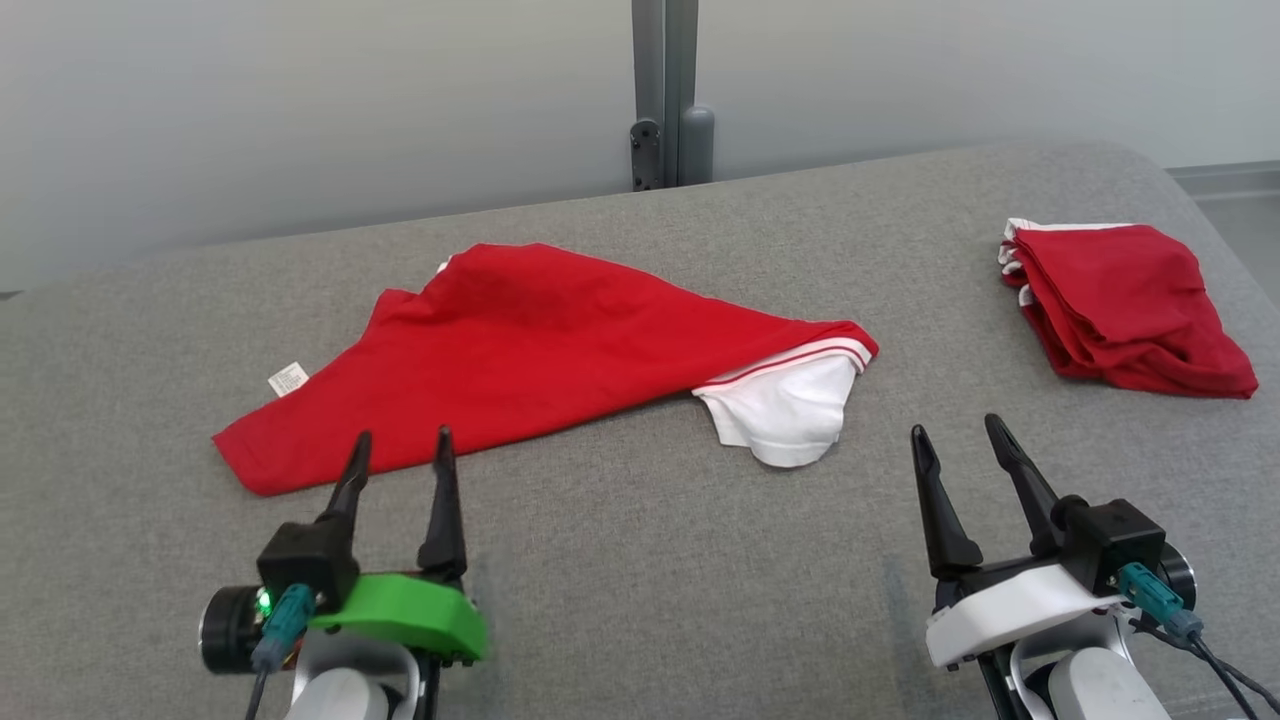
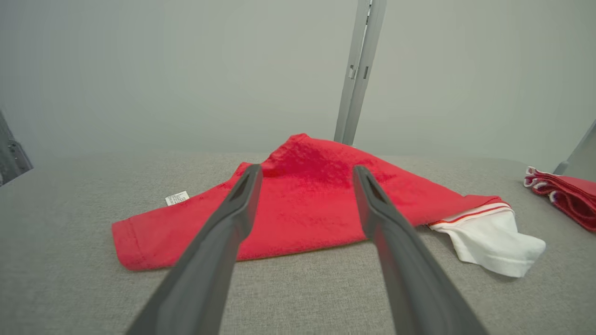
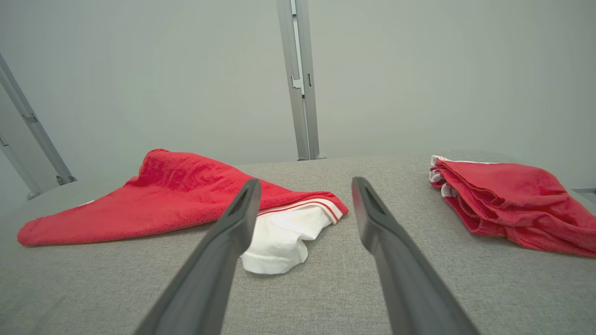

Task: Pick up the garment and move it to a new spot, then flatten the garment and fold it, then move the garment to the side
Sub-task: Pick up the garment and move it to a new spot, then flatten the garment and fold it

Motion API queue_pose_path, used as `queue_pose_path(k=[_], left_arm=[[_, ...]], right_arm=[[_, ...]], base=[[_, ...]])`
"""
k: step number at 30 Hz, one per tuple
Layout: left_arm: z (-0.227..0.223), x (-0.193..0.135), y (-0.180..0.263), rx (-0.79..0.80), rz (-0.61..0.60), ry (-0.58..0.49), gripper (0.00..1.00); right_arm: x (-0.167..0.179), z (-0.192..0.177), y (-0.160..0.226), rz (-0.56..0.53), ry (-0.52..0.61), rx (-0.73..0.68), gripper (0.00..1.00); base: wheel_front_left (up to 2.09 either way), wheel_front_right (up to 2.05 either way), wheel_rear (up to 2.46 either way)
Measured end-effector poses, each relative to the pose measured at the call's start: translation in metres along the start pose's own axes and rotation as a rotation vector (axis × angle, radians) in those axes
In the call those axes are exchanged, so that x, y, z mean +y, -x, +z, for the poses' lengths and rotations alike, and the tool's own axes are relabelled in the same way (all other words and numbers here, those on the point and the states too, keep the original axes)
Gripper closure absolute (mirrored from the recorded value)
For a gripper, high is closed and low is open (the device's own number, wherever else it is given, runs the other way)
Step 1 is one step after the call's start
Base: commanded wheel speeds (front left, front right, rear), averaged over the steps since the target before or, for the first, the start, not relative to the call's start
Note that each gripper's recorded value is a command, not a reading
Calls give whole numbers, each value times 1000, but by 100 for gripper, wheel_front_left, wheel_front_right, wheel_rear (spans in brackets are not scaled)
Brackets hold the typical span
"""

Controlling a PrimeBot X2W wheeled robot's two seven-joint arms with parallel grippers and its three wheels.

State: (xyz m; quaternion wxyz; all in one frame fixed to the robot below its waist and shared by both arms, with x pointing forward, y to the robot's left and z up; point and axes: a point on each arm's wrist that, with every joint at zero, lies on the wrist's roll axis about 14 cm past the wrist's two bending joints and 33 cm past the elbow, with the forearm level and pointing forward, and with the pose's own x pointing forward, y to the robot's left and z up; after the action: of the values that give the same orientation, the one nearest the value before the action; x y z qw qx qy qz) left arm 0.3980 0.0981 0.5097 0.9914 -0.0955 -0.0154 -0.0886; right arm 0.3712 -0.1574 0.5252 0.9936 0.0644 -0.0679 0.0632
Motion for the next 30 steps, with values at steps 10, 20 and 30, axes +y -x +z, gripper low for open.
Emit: queue_pose_path(k=[10,20,30], left_arm=[[-5,38,43,-3,137,3,0],[-10,41,51,4,147,5,0],[-16,43,51,19,150,9,0]], right_arm=[[8,-7,13,13,-26,20,0],[11,-10,12,23,-36,30,0],[11,-14,12,23,-35,43,0]], base=[[0,0,0],[0,0,0],[0,0,0]])
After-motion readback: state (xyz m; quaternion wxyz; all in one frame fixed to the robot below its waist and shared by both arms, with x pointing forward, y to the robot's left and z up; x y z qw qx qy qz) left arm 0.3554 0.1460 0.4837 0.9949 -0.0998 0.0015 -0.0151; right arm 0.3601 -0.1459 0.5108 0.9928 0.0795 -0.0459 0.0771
